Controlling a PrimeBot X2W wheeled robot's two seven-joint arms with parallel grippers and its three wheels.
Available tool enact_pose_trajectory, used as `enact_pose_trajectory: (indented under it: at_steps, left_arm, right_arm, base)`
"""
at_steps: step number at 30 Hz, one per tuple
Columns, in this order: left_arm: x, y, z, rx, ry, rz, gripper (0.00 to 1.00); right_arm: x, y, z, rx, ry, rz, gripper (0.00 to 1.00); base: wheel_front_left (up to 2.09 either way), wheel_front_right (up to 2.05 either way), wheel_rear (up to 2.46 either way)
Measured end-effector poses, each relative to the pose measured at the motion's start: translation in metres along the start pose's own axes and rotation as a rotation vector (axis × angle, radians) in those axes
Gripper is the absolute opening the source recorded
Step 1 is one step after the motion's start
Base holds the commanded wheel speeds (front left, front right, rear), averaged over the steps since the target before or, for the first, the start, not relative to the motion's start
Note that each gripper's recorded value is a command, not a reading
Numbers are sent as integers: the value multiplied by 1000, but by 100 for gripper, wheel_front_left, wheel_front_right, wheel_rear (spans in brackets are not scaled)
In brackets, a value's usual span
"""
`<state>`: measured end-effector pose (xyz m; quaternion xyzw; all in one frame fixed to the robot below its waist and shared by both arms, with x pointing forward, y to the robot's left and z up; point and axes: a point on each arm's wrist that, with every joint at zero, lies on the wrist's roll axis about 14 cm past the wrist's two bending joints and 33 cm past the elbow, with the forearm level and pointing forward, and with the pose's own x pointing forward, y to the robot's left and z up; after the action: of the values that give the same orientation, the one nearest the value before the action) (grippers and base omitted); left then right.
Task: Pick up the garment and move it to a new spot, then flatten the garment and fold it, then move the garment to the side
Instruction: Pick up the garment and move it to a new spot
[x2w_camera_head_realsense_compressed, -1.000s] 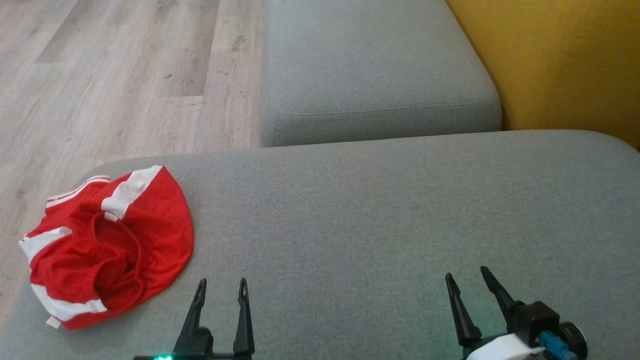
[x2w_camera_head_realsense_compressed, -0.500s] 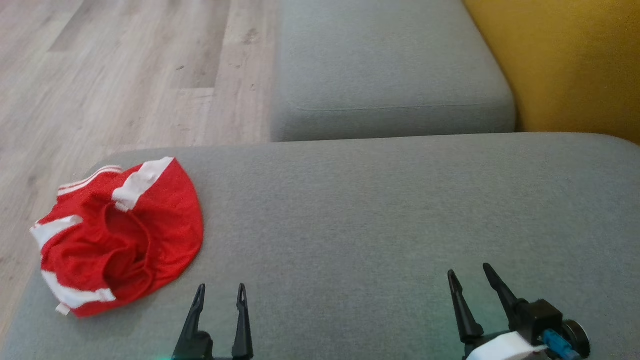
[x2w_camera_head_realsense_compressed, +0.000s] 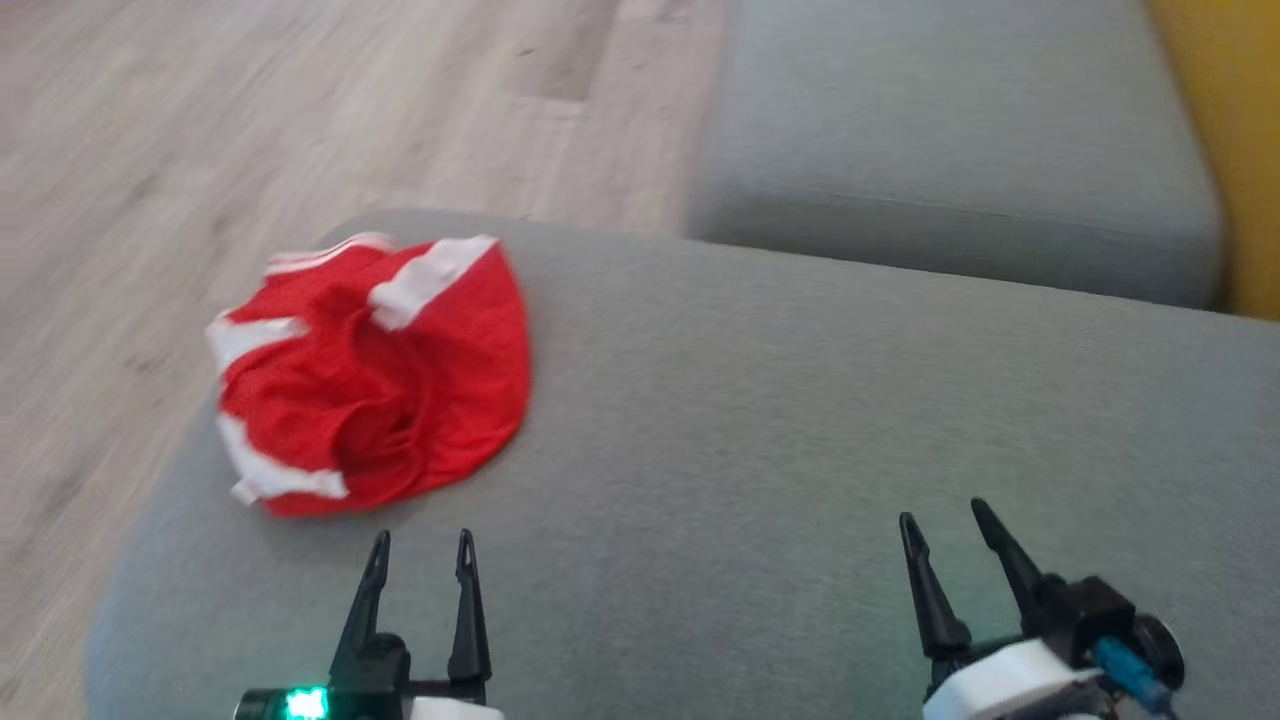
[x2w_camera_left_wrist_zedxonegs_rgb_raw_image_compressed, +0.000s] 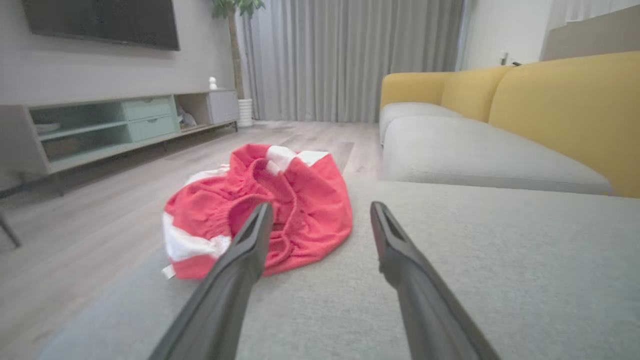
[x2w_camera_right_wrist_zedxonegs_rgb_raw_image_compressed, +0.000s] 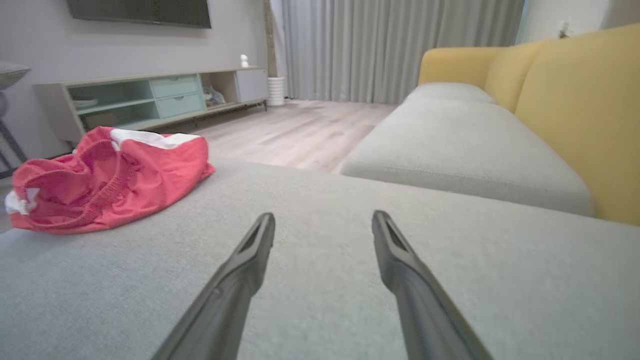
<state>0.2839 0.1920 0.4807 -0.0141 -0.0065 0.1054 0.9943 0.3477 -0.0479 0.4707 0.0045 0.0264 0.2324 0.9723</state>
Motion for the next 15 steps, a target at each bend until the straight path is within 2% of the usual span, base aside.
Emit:
enact_pose_trajectory:
  at_steps: [10, 15]
  left_arm:
    - [-13, 48, 4, 2, -12, 164, 100]
    - [-16, 54, 5, 5, -14, 188, 100]
  right_arm:
    - [34, 38, 2, -8, 5, 142, 100]
    - [39, 43, -1, -7, 13, 163, 100]
  base:
    - [0, 0, 0]
    - [0, 0, 0]
